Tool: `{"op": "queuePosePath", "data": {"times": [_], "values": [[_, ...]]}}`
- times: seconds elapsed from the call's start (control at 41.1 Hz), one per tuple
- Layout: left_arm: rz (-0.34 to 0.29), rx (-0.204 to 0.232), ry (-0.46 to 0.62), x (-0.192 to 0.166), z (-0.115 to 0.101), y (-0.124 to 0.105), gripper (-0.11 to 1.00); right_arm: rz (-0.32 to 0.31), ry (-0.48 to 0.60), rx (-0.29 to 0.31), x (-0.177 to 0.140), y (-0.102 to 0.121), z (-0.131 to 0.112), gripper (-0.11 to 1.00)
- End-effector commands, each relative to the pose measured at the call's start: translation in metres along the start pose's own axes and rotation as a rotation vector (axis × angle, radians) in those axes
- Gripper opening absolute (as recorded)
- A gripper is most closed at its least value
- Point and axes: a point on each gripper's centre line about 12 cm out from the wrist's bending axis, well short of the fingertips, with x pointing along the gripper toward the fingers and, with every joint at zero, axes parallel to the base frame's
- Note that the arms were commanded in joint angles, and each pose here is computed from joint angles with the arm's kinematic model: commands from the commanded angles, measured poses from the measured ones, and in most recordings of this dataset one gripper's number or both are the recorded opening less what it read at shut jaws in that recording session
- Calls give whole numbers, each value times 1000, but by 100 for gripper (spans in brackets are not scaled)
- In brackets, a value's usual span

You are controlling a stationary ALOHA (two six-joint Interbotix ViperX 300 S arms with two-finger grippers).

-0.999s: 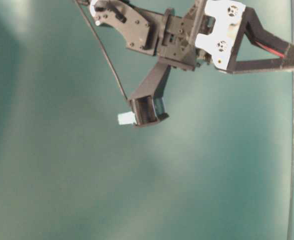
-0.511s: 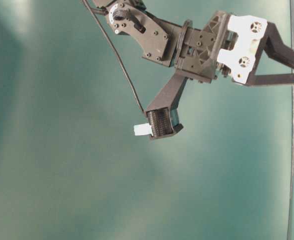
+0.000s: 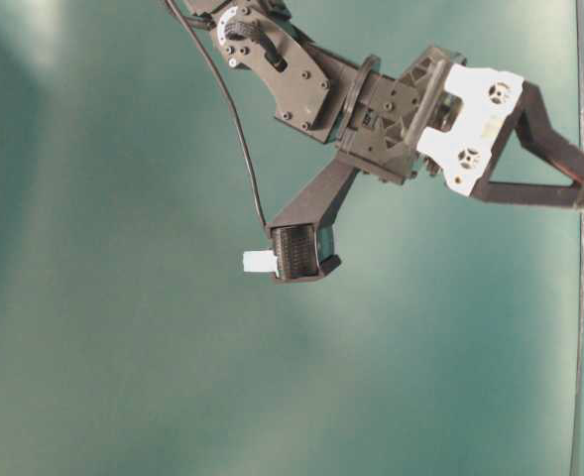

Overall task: Scoop the yellow hexagonal prism block from the bowl with a spoon using the right arm.
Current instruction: 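Slide the spoon under the yellow hexagonal block and scoop it up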

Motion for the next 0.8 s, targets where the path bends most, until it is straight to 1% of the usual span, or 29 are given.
{"op": "queuePosePath", "data": {"times": [0.0,0.17,0.463,0.779], "values": [[2,1,-25,2,9,0,-1,-2,-51,-11,-6,2,11,23],[2,1,-23,2,9,0,-1,-7,-89,-14,-7,1,15,23],[3,0,-23,2,9,1,-1,-12,-96,-23,-7,0,17,23],[2,1,-23,2,10,0,-1,-14,-151,-26,-17,2,23,23]]}}
